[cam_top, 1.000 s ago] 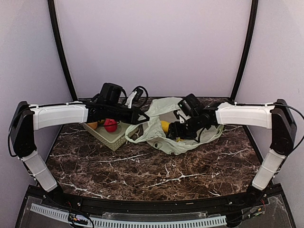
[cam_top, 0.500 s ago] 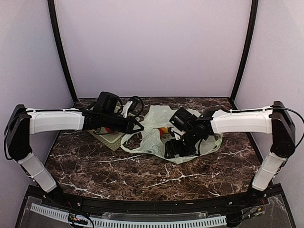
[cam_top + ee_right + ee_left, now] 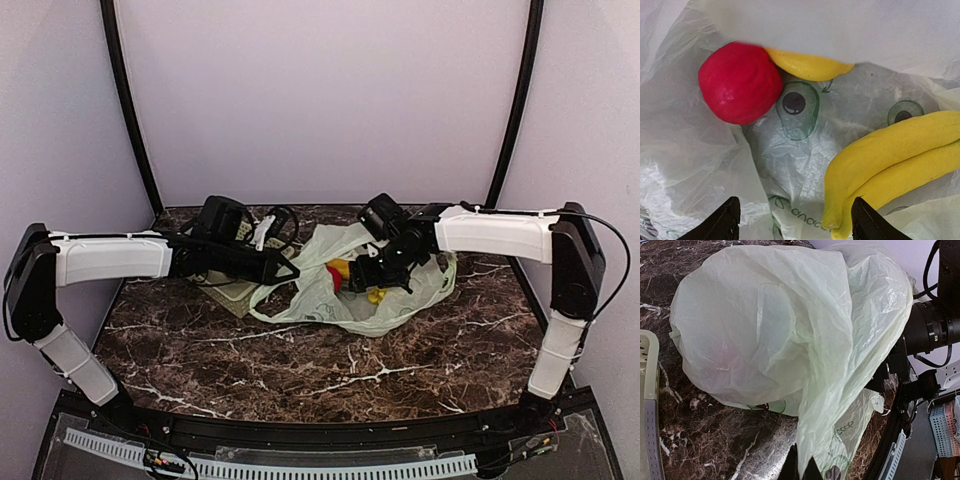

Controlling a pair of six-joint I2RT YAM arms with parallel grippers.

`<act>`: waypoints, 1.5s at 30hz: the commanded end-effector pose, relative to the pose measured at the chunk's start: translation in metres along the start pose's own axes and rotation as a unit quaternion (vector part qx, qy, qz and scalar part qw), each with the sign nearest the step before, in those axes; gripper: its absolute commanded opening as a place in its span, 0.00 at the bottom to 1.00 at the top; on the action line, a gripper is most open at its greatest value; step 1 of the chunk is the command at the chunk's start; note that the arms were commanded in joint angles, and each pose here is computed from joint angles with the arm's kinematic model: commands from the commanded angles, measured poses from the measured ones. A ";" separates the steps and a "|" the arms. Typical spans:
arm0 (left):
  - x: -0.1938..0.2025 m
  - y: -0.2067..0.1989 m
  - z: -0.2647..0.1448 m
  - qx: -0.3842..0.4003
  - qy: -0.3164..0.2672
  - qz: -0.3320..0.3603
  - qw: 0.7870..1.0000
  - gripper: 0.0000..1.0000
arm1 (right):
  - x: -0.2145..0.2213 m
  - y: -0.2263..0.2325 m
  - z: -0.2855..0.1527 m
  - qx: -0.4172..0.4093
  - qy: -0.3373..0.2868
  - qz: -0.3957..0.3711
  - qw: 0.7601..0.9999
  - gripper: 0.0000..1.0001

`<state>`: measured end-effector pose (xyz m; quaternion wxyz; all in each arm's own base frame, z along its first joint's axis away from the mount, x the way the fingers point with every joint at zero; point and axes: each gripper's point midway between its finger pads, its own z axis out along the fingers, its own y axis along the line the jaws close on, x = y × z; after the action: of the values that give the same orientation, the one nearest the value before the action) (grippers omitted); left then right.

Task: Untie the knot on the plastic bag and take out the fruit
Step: Reach into the gripper in the takeout bag, then pick up the gripper from the takeout bag.

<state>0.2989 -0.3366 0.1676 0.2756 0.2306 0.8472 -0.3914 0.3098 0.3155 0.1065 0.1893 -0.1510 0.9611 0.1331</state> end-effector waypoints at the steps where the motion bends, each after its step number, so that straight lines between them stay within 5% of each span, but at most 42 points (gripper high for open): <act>1: 0.003 -0.004 -0.006 0.004 -0.001 0.010 1.000 0.01 | -0.020 -0.015 0.009 0.037 -0.017 -0.034 0.999 0.73; 13: 0.004 -0.002 -0.005 0.001 -0.001 0.000 1.000 0.01 | 0.009 -0.046 0.030 0.087 0.026 -0.022 0.996 0.67; 35: 0.001 -0.002 -0.004 0.001 -0.002 -0.004 1.000 0.01 | 0.009 -0.037 0.015 0.053 0.007 -0.013 0.998 0.06; 45: -0.013 -0.009 -0.004 0.010 -0.023 -0.009 1.000 0.01 | -0.005 0.004 -0.017 -0.063 -0.038 -0.037 0.997 0.00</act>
<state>0.2976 -0.3354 0.1641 0.2683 0.2199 0.8516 -0.3930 0.3110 0.2954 0.0923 0.1910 -0.1711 0.9598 0.1144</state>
